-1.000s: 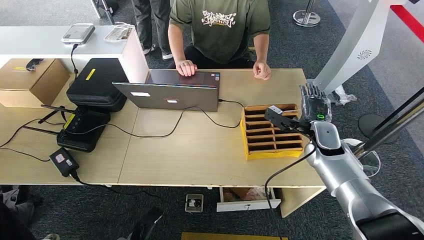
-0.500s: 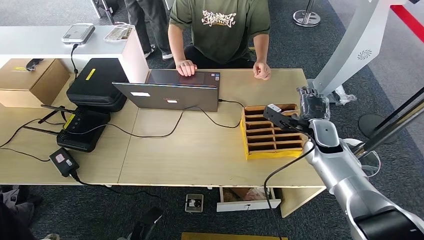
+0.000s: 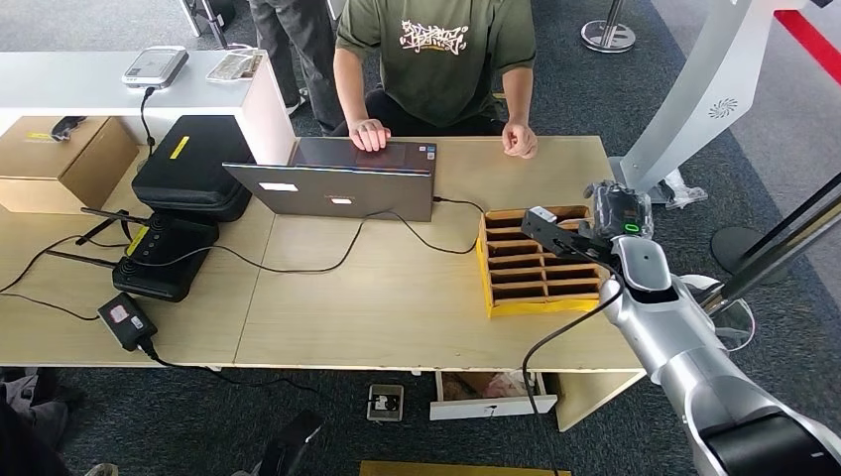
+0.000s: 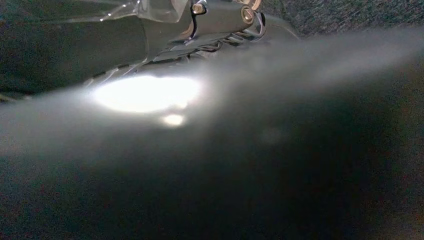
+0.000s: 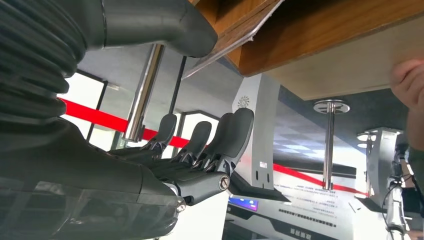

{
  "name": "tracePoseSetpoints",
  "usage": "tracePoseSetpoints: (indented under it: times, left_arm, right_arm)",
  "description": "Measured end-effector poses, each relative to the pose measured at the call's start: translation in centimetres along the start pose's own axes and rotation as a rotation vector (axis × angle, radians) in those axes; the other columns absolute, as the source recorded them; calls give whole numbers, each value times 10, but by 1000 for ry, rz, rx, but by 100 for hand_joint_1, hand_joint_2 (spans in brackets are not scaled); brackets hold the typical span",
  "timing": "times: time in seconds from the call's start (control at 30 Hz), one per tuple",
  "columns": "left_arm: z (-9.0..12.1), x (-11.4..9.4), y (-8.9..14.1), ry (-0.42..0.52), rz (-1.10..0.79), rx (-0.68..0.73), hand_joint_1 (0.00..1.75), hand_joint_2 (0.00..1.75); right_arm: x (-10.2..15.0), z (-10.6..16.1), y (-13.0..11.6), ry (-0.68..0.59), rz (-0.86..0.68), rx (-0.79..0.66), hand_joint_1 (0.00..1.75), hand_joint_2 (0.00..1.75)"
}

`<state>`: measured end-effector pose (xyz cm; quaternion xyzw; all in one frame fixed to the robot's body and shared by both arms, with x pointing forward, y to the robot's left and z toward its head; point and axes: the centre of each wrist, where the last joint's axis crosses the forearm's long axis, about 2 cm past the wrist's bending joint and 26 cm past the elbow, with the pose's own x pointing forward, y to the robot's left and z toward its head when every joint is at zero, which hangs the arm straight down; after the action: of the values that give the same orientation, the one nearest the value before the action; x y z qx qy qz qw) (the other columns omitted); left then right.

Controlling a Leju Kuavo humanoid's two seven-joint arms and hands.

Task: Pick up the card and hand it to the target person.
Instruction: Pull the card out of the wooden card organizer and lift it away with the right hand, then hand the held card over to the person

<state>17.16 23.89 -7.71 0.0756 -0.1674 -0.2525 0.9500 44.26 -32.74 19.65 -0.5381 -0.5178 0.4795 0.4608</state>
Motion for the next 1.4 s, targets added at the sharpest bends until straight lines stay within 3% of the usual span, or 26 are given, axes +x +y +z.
tracePoseSetpoints:
  times: [0.13, 0.3, 0.43, 0.5, 0.77, 1.2, 1.4]
  left_arm:
    - [0, 0, 0, 0, 0, 0, 0, 0]
    - [0, 0, 0, 0, 0, 0, 0, 0]
    - [0, 0, 0, 0, 0, 0, 0, 0]
    - [0, 0, 0, -1, -1, 1, 0, 0]
    - [0, 0, 0, -15, -6, 2, 0, 0]
    - [0, -1, 1, -32, 7, 2, 0, 0]
    - [0, -2, 2, -30, 13, 4, 0, 0]
  right_arm:
    - [-1, 0, 1, 2, 1, 4, 124, 175]
    - [-1, 0, 2, 6, 2, 9, 127, 175]
    - [-2, 1, 3, 8, 3, 11, 167, 175]
    - [-2, 1, 3, 8, 3, 12, 174, 175]
    - [8, 4, -7, -54, -55, -86, 175, 175]
    - [26, 13, -91, -222, -128, -448, 172, 175]
    - [31, 21, -111, -267, -146, -527, 172, 175]
